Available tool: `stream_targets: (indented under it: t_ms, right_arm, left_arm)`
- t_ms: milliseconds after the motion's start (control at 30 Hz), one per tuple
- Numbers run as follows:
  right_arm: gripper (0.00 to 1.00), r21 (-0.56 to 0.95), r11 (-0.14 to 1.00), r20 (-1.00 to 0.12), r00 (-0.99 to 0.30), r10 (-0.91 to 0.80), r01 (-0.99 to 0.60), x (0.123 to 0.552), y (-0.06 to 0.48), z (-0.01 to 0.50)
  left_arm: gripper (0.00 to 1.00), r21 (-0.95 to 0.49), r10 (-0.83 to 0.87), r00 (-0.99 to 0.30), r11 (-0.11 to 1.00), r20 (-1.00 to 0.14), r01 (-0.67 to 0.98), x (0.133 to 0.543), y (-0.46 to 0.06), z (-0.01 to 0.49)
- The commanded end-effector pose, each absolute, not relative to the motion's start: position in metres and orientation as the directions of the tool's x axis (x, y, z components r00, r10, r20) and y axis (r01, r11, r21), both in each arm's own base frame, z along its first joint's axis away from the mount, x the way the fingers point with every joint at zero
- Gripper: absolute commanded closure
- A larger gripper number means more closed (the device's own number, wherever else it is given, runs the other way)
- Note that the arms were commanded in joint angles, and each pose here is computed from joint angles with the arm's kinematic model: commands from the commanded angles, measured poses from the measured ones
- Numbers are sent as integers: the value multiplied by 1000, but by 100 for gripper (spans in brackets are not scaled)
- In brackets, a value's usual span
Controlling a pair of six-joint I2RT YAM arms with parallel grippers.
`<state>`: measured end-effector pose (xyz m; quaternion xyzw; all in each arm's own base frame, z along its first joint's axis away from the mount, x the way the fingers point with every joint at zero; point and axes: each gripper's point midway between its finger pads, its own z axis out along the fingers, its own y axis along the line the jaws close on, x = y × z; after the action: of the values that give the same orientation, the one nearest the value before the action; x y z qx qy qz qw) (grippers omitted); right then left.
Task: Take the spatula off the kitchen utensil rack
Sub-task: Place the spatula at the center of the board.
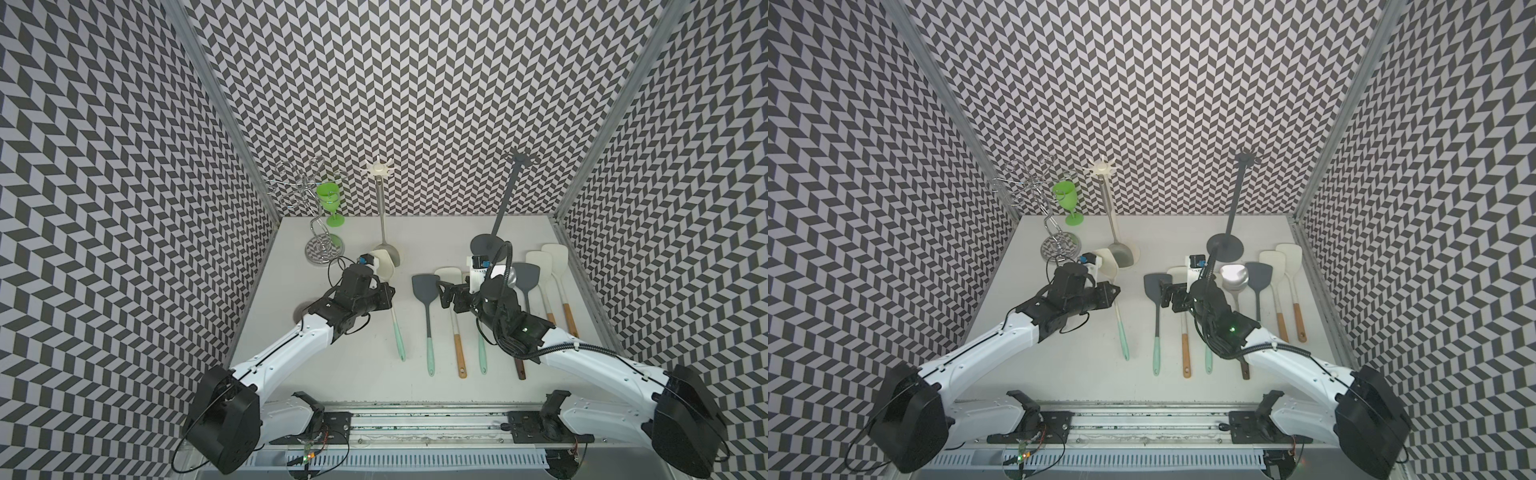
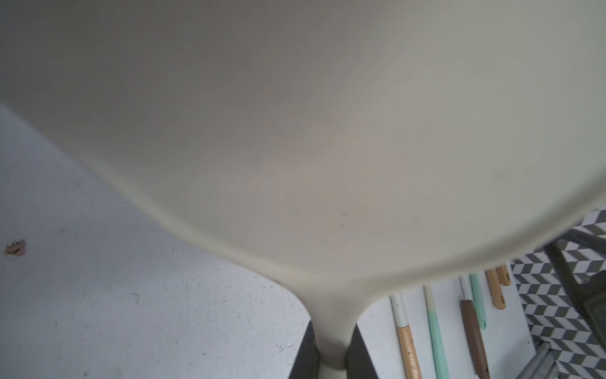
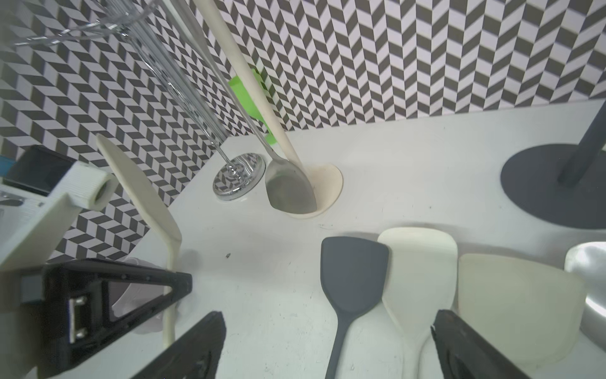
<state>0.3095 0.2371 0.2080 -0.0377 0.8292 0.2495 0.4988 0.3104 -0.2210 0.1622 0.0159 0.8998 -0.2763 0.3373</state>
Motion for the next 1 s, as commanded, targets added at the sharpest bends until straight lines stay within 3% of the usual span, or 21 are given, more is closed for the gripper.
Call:
stream_targets:
  t_ms: [0, 433, 967]
  right_arm:
    - [0, 456, 858, -767, -594, 243, -237, 303, 238, 200]
    - [0, 450, 872, -829, -453, 328, -193, 297, 199, 216]
    - [0, 446, 881, -832, -436, 344, -157, 296, 187, 211]
  left_arm:
    - [100, -358, -67, -775, 910, -628, 212, 315, -223, 153]
    - [100, -254, 44, -890, 951, -454, 176, 304, -241, 103]
    - [94, -170, 110, -929, 969, -354, 179, 303, -259, 60]
